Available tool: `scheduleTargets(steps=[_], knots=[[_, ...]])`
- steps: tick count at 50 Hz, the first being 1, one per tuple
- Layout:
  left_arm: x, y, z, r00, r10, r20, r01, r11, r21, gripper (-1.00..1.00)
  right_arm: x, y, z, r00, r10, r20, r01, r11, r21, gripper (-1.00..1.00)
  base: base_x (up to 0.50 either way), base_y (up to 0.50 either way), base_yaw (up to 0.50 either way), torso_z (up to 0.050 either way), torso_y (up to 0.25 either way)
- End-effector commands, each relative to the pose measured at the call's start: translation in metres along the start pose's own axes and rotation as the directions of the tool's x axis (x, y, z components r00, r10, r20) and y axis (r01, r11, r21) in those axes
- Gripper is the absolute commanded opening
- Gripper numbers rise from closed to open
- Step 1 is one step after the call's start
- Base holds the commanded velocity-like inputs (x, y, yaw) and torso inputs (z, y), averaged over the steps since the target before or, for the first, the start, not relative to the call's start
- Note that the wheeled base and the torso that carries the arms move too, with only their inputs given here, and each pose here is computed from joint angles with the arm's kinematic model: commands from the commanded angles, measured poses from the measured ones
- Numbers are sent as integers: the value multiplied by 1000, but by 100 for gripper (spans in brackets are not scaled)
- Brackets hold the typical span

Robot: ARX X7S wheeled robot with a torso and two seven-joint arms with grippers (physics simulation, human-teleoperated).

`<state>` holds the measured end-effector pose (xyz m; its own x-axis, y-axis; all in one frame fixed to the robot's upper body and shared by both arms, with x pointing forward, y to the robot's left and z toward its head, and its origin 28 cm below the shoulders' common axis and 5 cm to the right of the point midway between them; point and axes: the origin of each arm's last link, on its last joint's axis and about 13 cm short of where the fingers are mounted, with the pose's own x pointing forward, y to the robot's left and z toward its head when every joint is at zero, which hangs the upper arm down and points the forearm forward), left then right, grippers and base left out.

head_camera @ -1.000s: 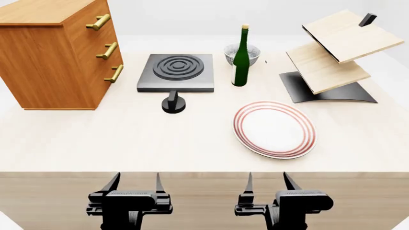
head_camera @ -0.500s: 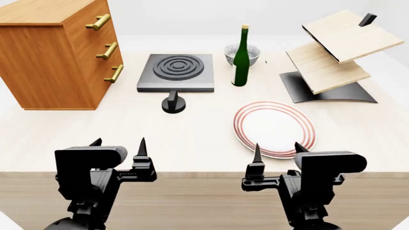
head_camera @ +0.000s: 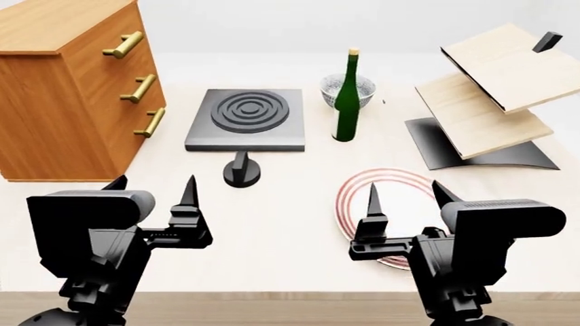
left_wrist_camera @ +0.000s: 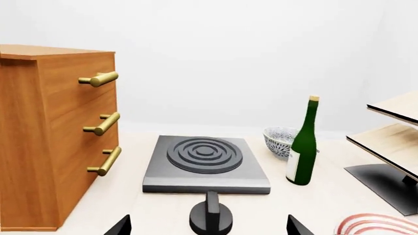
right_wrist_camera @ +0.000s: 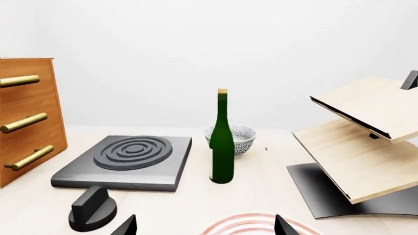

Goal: Turn on the stove.

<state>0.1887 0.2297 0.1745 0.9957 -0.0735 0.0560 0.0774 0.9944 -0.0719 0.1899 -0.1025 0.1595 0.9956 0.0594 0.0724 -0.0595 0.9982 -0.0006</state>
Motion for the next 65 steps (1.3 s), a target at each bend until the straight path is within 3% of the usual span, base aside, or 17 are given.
scheduleTargets(steps=[1,21,32,40,46,54,57,65], knots=[[-2,1,5,1000,5,16,-5,1000,1,100,-1,0,5,1000,-5,15,5,1000,5,100,500,0,0,0,0],[-1,2,1,1000,12,18,-12,1000,5,100,-1,1,3,1000,-1,7,1,1000,-3,100,498,0,0,0,1],[11,6,-8,1000,2,17,-2,999,51,100,0,1,-2,1000,-15,-16,14,999,-35,100,38,0,0,0,0],[54,24,-29,999,12,36,-17,989,147,100,-1,1,-3,1000,-13,-18,12,999,-43,100,0,0,0,0,0],[78,37,-49,995,100,5,-100,980,171,100,-1,0,-3,1000,-16,-21,15,999,-37,100,0,0,0,0,0],[95,47,-77,990,139,5,-137,969,203,100,-1,0,-5,1000,-18,-25,17,999,-37,100,0,0,0,0,0],[102,50,-88,984,177,-16,-172,969,180,100,0,0,-4,999,-23,-23,22,999,-36,100,0,0,0,0,0],[102,48,-121,980,191,-62,-178,967,181,100,0,0,-4,999,-27,-25,26,999,-38,100,0,0,0,0,0]])
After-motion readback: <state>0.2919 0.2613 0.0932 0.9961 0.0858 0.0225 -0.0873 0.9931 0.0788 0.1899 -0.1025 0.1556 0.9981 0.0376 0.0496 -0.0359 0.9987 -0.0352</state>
